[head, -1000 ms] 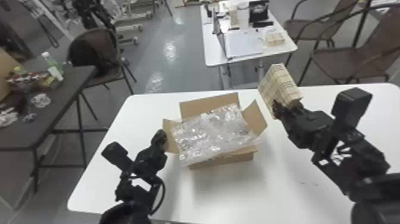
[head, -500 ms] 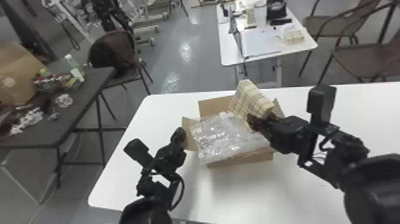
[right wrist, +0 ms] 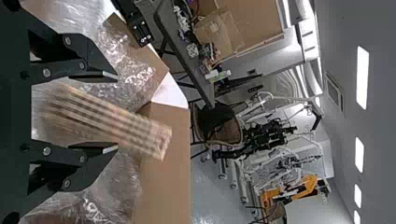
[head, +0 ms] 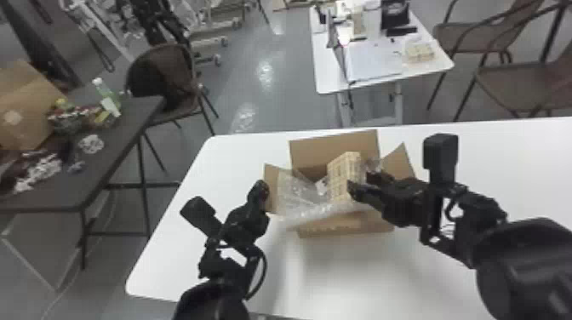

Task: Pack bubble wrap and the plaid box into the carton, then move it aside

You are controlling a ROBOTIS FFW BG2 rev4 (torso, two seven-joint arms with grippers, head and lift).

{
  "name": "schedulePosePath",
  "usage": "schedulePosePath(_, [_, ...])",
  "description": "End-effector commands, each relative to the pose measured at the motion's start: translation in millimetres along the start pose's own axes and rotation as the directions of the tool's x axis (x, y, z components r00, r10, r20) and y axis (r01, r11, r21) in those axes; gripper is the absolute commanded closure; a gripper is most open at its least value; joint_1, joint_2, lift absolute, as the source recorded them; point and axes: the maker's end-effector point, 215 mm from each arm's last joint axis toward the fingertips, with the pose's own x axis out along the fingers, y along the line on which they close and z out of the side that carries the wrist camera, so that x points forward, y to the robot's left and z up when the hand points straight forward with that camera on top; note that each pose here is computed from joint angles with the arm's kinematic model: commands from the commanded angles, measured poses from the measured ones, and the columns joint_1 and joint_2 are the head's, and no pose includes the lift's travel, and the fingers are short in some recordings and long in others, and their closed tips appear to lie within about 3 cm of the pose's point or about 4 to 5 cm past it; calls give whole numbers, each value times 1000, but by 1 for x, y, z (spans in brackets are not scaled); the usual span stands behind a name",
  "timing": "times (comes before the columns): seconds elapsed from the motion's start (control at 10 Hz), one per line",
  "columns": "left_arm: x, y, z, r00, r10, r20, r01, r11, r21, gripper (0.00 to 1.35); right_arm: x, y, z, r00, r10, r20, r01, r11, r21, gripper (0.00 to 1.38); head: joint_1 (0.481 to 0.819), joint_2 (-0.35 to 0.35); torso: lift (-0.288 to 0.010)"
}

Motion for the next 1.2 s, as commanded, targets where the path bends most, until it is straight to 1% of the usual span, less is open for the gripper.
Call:
schedulePosePath(0.0, [0,0,0,1000,0,-1,0,1000,-1,1211,1,-4,-2,1000,-7,-1,7,1000,-5,289,695,350,-65])
schedulePosePath(0.1, [-1,1,1,1000,1,4,-1,1000,-3,1210,1,-2,4,1000,-2,15,2,1000,-7,174,695,350,-65])
schedulePosePath(0.2, [-1,3,1,1000,5,4,-5,1000,-4,1211,0,2,14,999,8,50,-7,1000,-8,122,695,350,-65])
schedulePosePath(0.3, [-1,5,3,1000,9,8,-9,1000,-3,1211,-4,7,32,995,16,102,-14,1000,-25,119,695,350,-65])
schedulePosePath(0.4, [-1,5,5,1000,8,13,-8,1000,-4,1211,-17,3,45,990,9,141,-3,999,-44,119,695,350,-65])
schedulePosePath(0.5, [-1,4,7,1000,7,17,-7,1000,-3,1210,-41,-12,49,985,-34,172,47,996,-75,119,695,350,-65])
schedulePosePath(0.6, [-3,8,6,1000,15,18,-15,1000,-3,1211,-77,-32,48,969,-99,225,133,981,-139,121,695,350,-65])
schedulePosePath(0.7, [-7,13,7,999,23,24,-23,1000,-9,1211,-109,-52,28,959,-165,232,199,971,-131,121,695,350,-65])
schedulePosePath(0.8, [-11,18,8,999,33,30,-32,999,-11,1210,-143,-75,5,945,-236,226,265,958,-108,121,695,331,-65])
schedulePosePath(0.9, [-12,20,9,999,39,33,-38,999,-8,1211,-180,-94,-14,923,-308,230,340,934,-112,121,695,301,-65])
schedulePosePath(1.0, [-18,26,8,998,56,42,-56,998,-9,1210,-216,-110,-30,897,-371,239,404,908,-108,121,695,286,-65])
schedulePosePath(1.1, [-26,33,8,995,85,54,-84,996,-15,1211,-243,-120,-44,869,-435,235,466,880,-95,121,695,250,-65])
